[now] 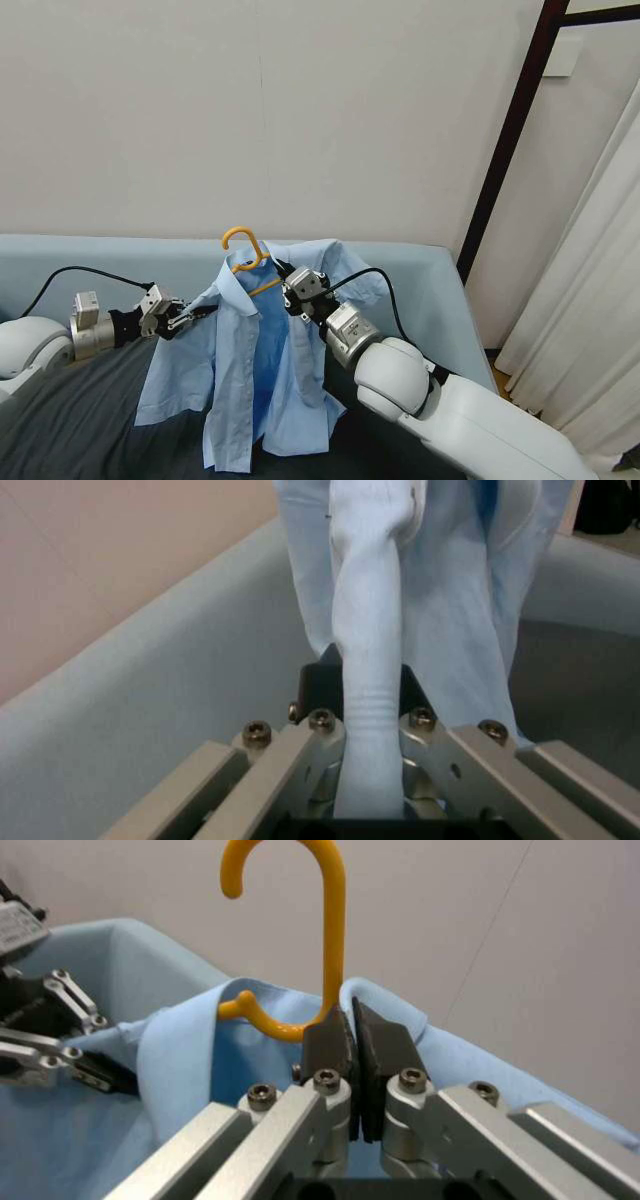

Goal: Pick up the clothes from the sofa and hang them on the clothes hanger.

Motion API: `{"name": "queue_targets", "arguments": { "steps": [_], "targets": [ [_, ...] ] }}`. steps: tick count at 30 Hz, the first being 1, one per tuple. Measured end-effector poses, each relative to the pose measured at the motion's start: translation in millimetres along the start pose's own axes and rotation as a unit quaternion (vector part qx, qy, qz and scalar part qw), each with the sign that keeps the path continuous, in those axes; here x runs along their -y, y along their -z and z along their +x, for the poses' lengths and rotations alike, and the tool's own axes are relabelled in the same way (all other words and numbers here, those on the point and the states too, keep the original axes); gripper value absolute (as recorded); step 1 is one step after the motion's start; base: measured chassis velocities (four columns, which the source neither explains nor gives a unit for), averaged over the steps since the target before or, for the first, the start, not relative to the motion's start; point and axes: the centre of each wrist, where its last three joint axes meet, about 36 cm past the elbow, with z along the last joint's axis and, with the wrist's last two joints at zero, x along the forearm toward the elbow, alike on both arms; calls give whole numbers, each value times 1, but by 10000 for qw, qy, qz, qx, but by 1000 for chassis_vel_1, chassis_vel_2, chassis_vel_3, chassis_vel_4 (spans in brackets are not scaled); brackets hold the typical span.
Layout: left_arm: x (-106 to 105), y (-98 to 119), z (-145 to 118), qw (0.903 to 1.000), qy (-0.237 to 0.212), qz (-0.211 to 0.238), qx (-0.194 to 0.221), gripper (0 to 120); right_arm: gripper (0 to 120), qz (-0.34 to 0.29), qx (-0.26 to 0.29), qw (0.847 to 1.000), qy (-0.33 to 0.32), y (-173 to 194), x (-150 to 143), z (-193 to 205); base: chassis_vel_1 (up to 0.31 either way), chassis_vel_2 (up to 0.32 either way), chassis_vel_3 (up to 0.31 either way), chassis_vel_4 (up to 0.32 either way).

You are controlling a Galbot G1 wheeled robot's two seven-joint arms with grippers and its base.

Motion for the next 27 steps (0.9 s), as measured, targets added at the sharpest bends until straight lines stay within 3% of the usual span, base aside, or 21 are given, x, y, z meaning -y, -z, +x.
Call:
{"name": "queue_targets", "arguments": {
  "steps": [11,15,19,23,27],
  "targets": [
    [-9,8,12,9999,-67,-76,74,1,0,-437,-49,9989,136,-2,5,11,0,0,0,0],
    [-18,22,20,9989,-396,-187,154,1,18,-1000,349,9929,540,-16,-10,14,0,0,0,0],
    [-26,26,26,9983,-504,-271,123,1,26,-1332,576,9844,991,-21,-11,20,0,0,0,0],
    [-44,32,37,9970,-642,-443,22,1,46,-1640,1459,9555,1969,-20,15,27,0,0,0,0],
    [-52,32,44,9959,-723,-548,-50,1,59,-1726,1703,9449,2201,-6,41,33,0,0,0,0]
  ]
}}
